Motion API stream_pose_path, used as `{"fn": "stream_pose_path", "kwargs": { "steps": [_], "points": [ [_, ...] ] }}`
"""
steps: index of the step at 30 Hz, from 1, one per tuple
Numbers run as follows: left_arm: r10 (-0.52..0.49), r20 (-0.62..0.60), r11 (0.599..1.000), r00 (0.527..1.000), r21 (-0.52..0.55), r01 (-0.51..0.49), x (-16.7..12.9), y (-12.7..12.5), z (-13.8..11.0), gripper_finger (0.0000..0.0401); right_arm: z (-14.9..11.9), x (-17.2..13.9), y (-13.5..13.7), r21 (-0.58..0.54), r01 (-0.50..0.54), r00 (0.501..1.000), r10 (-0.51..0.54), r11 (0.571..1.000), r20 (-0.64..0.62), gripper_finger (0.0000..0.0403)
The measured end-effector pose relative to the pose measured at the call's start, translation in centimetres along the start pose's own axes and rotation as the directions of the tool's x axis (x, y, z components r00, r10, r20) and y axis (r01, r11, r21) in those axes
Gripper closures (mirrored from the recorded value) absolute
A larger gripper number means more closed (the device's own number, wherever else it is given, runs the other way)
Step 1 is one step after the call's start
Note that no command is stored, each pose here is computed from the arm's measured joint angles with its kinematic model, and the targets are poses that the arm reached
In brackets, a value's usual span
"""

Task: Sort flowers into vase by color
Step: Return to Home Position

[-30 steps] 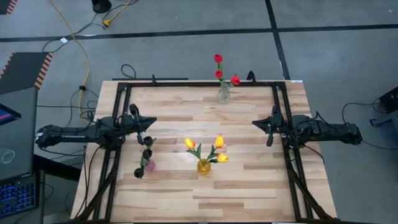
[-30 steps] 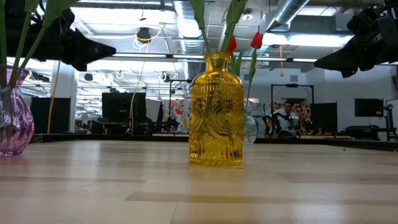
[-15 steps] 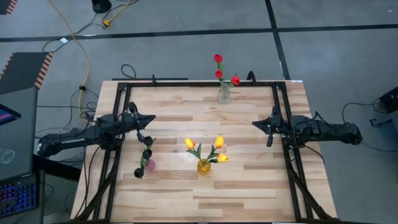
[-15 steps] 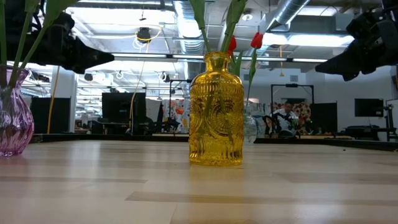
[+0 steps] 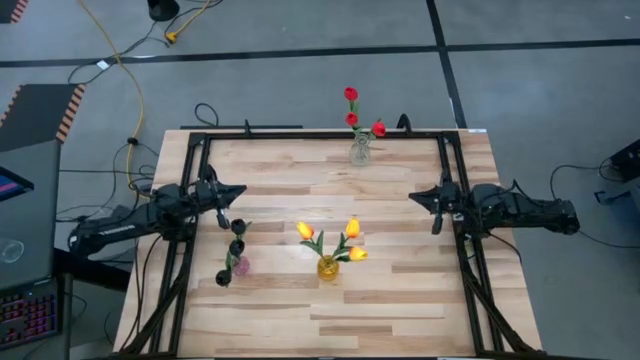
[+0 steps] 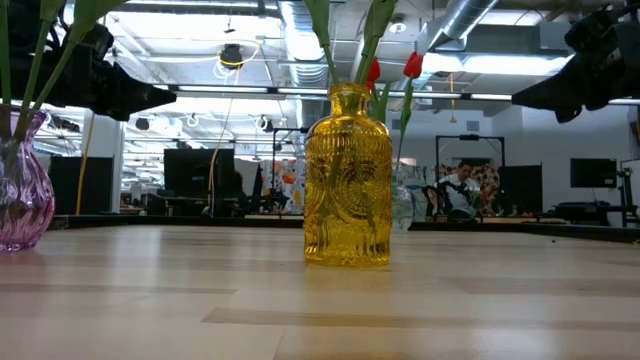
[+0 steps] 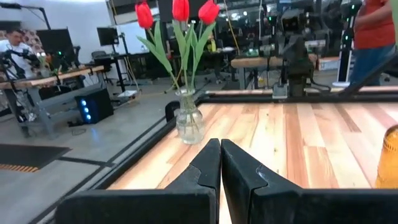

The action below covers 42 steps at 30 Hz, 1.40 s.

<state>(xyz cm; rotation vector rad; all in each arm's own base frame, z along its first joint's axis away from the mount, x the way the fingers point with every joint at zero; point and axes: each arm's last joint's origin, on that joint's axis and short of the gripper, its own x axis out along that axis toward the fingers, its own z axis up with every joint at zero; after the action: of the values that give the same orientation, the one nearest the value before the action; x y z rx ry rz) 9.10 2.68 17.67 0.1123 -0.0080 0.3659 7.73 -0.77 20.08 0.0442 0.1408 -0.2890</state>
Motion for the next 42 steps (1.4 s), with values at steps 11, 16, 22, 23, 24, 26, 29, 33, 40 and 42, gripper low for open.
{"fn": "stream_pose_path", "kwargs": {
  "steps": [11,16,22,23,24,26,29,33,40,42],
  "points": [
    [-0.004,-0.037,1.0,0.999,-0.002,0.004,0.0,0.0,-0.4,0.0401,-0.6,0.3,0.0,-0.017,0.001,1.0,-0.001,1.0,-0.011,0.0372],
    [-0.003,0.019,1.0,1.0,-0.004,0.003,0.2,-0.1,-0.6,0.0401,-1.4,0.8,0.1,-0.025,0.001,1.0,-0.001,1.0,-0.005,0.0372],
    [-0.018,0.014,1.0,1.0,0.0,0.018,0.2,-0.2,-0.7,0.0401,-1.9,1.0,0.1,-0.027,0.009,1.0,-0.01,1.0,-0.013,0.0372],
    [-0.018,0.015,1.0,1.0,0.0,0.018,0.2,-0.2,-0.7,0.0401,-2.1,1.1,0.1,-0.029,0.021,1.0,-0.021,0.999,-0.018,0.0372],
    [-0.019,0.014,1.0,1.0,0.005,0.019,0.2,-0.2,-0.7,0.0401,-2.4,1.3,0.1,-0.028,0.035,0.999,-0.035,0.999,-0.014,0.0372],
    [-0.026,0.014,0.999,1.0,0.022,0.025,0.2,-0.2,-0.7,0.0401,-2.7,1.6,-0.1,-0.021,0.069,0.998,-0.068,0.997,0.008,0.0372],
    [-0.027,0.013,0.998,1.0,0.056,0.026,0.3,-0.2,-0.7,0.0401,-2.6,1.7,-0.4,-0.014,0.112,0.994,-0.112,0.994,0.017,0.0372],
    [-0.027,0.011,0.996,1.0,0.083,0.026,0.3,-0.2,-0.7,0.0401,-2.7,1.7,-0.8,-0.009,0.174,0.985,-0.174,0.985,0.008,0.0372],
    [-0.029,0.011,0.997,1.0,0.078,0.028,0.3,-0.2,-0.7,0.0401,-2.7,1.7,-1.5,0.003,0.25,0.968,-0.25,0.968,0.004,0.0372],
    [-0.029,0.011,0.997,1.0,0.077,0.028,0.3,-0.2,-0.7,0.0401,-2.7,1.7,-1.6,0.004,0.257,0.966,-0.257,0.966,0.002,0.0372]
  ]
}}
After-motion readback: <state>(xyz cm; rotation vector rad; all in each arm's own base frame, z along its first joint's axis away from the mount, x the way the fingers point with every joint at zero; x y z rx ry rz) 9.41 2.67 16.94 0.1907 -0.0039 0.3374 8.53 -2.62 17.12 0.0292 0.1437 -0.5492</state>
